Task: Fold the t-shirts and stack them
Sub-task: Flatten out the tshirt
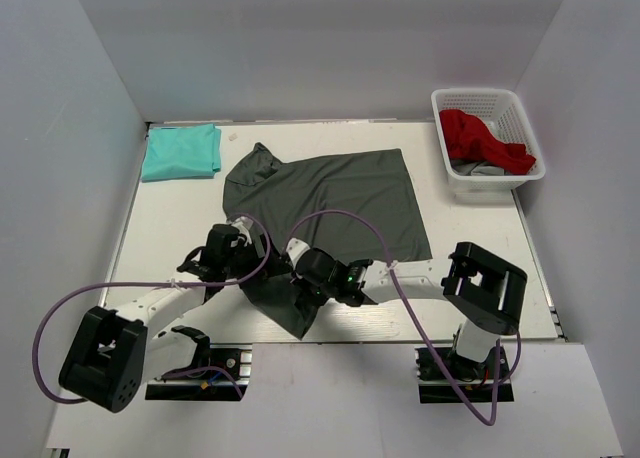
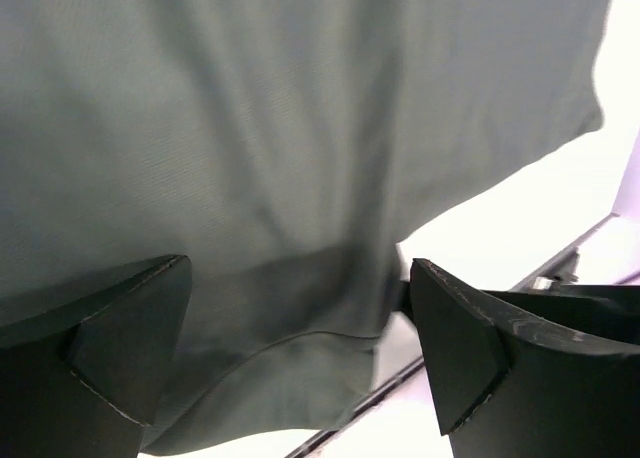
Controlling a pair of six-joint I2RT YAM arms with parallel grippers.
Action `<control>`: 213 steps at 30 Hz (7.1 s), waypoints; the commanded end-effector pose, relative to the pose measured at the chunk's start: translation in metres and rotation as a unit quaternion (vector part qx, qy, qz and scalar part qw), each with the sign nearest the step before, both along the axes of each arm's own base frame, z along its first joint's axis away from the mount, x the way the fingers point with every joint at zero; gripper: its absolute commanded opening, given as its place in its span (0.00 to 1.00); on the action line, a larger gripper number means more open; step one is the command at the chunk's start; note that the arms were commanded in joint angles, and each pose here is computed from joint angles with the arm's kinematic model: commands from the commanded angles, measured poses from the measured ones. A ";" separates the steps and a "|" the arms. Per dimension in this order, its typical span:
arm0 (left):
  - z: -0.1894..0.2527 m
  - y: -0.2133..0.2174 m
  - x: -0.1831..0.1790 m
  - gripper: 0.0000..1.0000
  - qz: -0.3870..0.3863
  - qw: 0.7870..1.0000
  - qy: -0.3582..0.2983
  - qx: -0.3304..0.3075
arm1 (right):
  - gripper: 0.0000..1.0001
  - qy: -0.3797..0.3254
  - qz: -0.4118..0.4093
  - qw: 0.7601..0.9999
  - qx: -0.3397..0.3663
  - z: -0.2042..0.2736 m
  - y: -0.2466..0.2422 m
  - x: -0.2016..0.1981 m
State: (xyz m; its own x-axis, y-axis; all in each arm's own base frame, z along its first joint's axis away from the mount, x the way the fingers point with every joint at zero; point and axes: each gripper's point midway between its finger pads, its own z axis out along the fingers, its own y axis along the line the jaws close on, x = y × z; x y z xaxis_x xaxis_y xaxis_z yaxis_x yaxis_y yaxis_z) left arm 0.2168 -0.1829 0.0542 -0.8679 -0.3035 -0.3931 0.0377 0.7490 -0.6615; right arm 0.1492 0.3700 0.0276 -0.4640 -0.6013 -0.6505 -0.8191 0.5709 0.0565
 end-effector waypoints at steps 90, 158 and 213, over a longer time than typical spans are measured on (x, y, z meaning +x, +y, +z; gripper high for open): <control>-0.048 0.023 -0.024 1.00 -0.029 0.994 0.055 0.088 | 0.44 0.002 0.086 0.995 0.054 0.043 -0.021 -0.052; -0.035 0.021 -0.019 1.00 -0.033 0.996 0.024 0.082 | 0.76 -0.023 -0.039 0.995 0.093 0.073 -0.021 -0.019; 0.024 0.049 0.192 1.00 0.167 0.957 -0.047 0.231 | 0.90 -0.037 -0.401 0.914 0.049 0.064 -0.164 0.181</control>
